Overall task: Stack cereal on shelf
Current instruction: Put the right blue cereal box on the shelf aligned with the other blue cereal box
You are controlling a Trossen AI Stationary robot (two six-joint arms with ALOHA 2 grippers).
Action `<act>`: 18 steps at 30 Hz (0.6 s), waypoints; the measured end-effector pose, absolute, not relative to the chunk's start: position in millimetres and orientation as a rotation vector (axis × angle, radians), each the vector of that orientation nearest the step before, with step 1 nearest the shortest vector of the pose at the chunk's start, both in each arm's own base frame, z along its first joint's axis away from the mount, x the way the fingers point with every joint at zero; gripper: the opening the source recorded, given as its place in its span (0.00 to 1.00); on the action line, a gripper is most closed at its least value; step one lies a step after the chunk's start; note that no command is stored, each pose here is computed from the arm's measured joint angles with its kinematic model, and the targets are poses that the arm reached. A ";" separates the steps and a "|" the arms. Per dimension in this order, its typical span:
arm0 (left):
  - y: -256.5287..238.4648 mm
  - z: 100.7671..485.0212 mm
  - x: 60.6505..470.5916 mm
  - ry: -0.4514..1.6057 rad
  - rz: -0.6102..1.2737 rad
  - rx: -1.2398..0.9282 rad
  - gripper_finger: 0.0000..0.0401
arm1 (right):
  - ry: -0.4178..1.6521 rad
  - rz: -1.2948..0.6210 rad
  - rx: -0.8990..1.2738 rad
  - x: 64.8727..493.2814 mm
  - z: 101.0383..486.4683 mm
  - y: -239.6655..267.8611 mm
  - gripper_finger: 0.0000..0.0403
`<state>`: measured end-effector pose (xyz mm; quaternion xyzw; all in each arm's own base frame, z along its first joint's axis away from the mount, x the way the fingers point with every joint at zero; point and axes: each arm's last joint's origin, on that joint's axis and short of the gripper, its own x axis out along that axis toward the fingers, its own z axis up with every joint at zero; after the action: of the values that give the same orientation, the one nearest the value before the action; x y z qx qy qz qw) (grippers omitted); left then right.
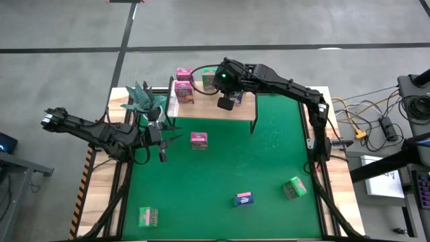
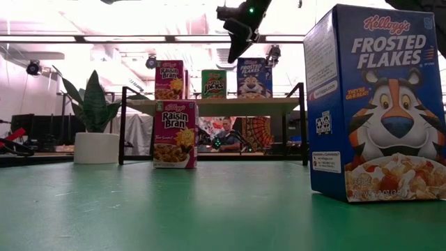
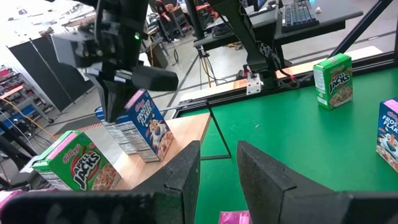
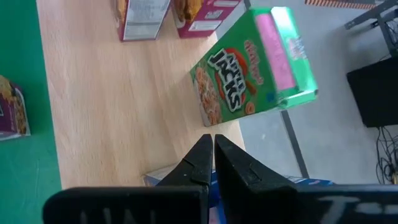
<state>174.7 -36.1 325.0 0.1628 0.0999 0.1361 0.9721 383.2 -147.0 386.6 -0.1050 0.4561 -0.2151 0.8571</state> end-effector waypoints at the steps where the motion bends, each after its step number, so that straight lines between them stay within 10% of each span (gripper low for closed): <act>1: -36.2 325.0 174.7 0.202 0.275 0.329 0.22 | 0.950 -0.454 -0.221 382.7 389.3 -146.9 0.02; 18: -36.1 324.4 174.6 0.207 0.274 0.331 0.22 | 1.026 -0.419 -0.134 357.8 400.8 -163.3 0.02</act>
<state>174.6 -36.1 324.4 0.1639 0.1023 0.1358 0.9717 357.8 -163.3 400.8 -0.0637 0.4867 -0.1987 0.8483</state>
